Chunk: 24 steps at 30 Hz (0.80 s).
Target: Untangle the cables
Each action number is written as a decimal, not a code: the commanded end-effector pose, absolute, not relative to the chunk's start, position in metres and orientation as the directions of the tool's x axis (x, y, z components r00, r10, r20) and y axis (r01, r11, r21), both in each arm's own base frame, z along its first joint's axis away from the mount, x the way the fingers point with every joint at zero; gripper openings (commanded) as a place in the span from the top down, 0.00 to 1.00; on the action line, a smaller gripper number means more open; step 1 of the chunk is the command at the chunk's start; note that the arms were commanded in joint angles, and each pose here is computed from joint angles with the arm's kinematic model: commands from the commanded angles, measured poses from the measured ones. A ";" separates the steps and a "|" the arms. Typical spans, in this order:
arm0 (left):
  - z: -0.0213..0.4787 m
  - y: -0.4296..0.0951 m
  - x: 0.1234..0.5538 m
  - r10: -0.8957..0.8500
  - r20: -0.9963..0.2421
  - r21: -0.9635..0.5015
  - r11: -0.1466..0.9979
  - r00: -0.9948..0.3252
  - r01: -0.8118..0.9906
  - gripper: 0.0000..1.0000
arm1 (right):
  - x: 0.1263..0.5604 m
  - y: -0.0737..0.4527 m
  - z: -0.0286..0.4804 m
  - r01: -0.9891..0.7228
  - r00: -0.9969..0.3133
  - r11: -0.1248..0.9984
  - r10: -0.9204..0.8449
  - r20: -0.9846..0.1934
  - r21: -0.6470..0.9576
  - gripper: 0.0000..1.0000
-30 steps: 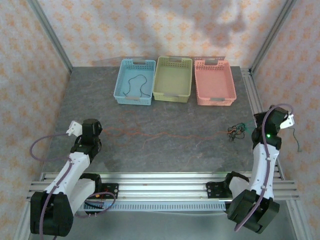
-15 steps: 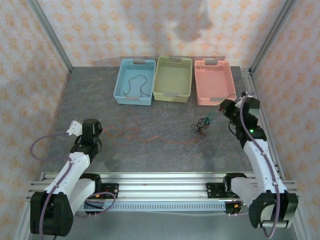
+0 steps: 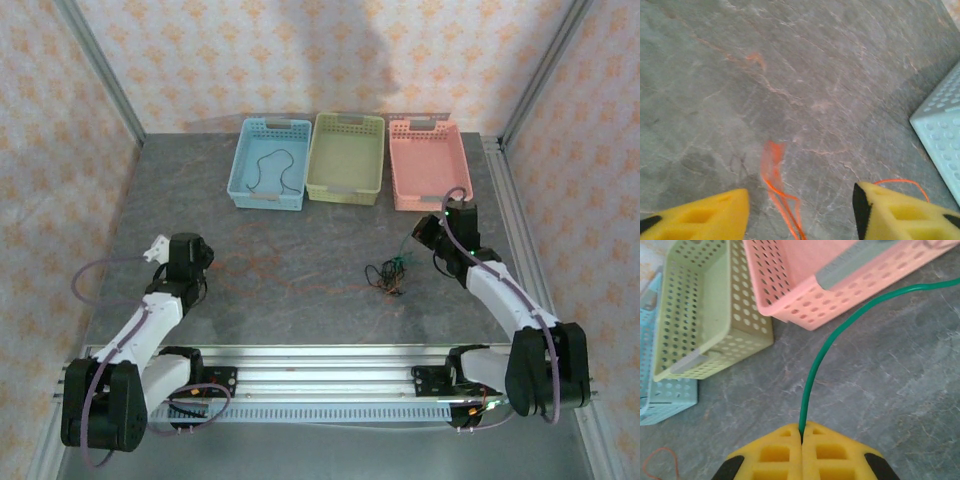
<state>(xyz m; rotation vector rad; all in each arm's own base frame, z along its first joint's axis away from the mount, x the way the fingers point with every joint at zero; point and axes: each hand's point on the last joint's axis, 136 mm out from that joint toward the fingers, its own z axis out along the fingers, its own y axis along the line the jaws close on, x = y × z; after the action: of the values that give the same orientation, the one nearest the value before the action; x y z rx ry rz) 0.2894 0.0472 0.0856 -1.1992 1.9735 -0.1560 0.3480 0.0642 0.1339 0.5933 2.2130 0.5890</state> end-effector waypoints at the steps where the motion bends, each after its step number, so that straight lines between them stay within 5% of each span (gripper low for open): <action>1: 0.109 0.036 0.311 -0.771 -0.575 -0.512 0.600 -0.273 -0.615 0.29 | 0.359 0.055 0.142 0.240 -0.525 0.774 0.611 -0.592 0.586 1.00; 6: 0.148 0.013 0.318 -0.713 -0.600 -0.500 0.688 -0.364 -0.526 0.22 | 0.360 0.050 0.131 0.272 -0.515 0.771 0.622 -0.590 0.576 1.00; 12: 0.192 -0.072 0.322 -0.406 -0.718 -0.315 0.914 -0.565 -0.256 0.20 | 0.357 0.042 0.128 0.301 -0.485 0.770 0.632 -0.605 0.563 1.00; 17: 0.164 -0.173 0.313 0.013 -0.578 -0.113 0.989 -0.816 0.097 0.21 | 0.356 0.037 0.125 0.323 -0.478 0.772 0.632 -0.610 0.547 1.00; 24: 0.106 -0.232 0.293 0.372 -0.343 0.067 0.925 -0.863 0.373 0.20 | 0.355 0.034 0.122 0.335 -0.470 0.774 0.632 -0.617 0.538 1.00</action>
<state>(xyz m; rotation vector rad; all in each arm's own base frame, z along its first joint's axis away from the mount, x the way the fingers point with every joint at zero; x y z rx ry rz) 0.3138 -0.2468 0.1256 0.3504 2.6112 -0.1616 0.3536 0.0395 0.1180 0.7052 2.1399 0.4587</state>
